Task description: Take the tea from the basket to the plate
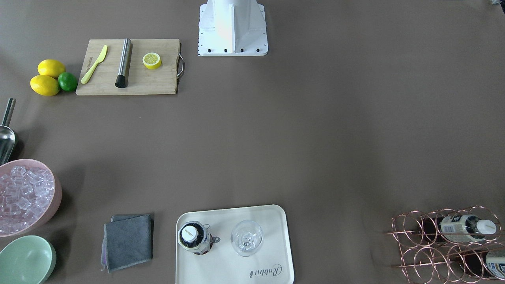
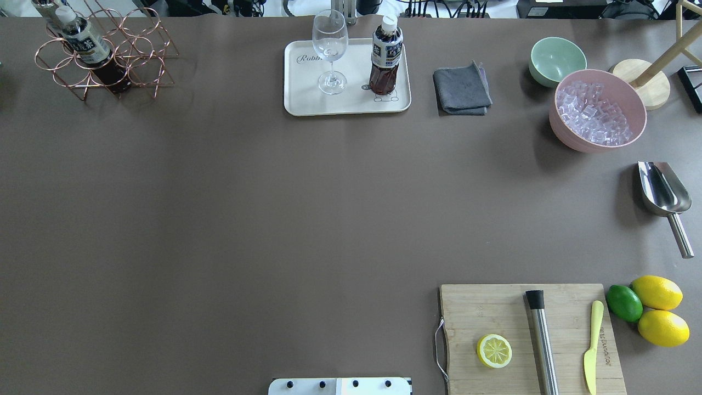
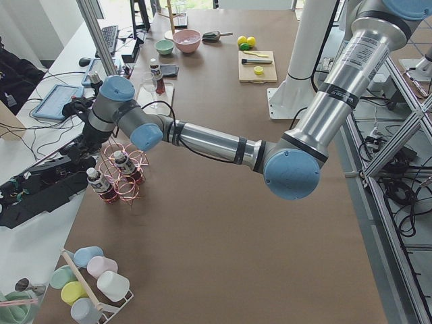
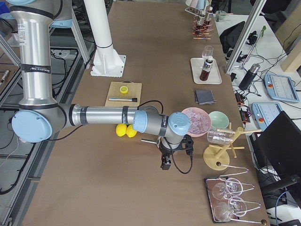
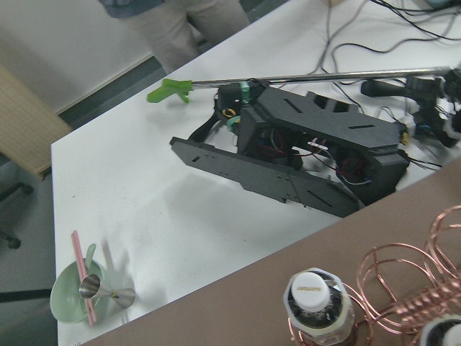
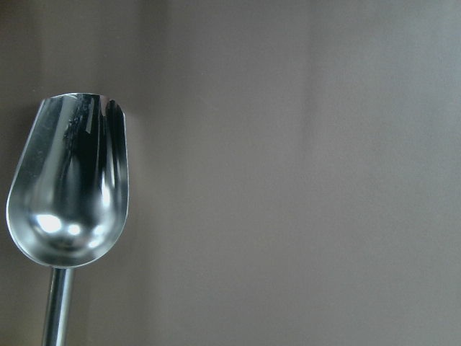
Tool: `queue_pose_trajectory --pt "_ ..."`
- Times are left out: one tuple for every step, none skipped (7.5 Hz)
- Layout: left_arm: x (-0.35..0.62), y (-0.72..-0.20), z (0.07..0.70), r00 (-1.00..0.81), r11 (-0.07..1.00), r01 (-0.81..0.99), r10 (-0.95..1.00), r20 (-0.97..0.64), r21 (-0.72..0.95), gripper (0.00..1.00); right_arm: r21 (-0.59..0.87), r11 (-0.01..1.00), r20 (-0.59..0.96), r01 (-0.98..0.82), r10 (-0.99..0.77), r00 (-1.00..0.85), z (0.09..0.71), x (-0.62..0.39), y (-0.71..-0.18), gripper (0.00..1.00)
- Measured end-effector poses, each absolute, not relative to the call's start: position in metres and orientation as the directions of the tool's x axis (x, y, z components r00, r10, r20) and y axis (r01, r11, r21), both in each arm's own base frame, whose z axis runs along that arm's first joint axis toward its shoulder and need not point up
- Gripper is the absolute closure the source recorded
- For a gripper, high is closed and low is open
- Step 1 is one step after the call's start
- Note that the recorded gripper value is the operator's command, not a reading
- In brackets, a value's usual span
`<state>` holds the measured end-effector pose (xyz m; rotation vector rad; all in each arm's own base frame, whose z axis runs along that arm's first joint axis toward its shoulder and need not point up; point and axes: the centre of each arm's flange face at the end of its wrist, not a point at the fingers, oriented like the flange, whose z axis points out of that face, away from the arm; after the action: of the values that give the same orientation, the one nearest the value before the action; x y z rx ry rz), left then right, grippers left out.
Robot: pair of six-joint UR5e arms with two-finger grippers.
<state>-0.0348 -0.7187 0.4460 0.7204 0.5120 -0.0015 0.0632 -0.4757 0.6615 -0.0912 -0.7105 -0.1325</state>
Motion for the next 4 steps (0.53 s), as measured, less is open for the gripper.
queue_pose_trajectory --pt "-0.05 -0.707 0.476 0.876 0.782 0.24 0.081 -0.475 0.576 0.01 -0.037 0.988 0.655 0.151 -0.09 0.75 0.661 0.063 -0.476 0.0" --pt "-0.061 -0.688 0.512 0.871 0.809 0.27 0.027 -0.491 0.523 0.01 -0.036 0.988 0.656 0.151 -0.091 0.749 0.66 0.064 -0.476 0.0" --pt "-0.071 -0.662 0.552 0.844 0.846 0.289 -0.004 -0.537 0.448 0.01 -0.035 0.988 0.656 0.151 -0.091 0.749 0.66 0.064 -0.475 0.0" --pt "-0.083 -0.64 0.576 0.778 0.891 0.298 -0.019 -0.627 0.343 0.02 -0.035 0.988 0.656 0.151 -0.092 0.749 0.66 0.063 -0.476 0.0"
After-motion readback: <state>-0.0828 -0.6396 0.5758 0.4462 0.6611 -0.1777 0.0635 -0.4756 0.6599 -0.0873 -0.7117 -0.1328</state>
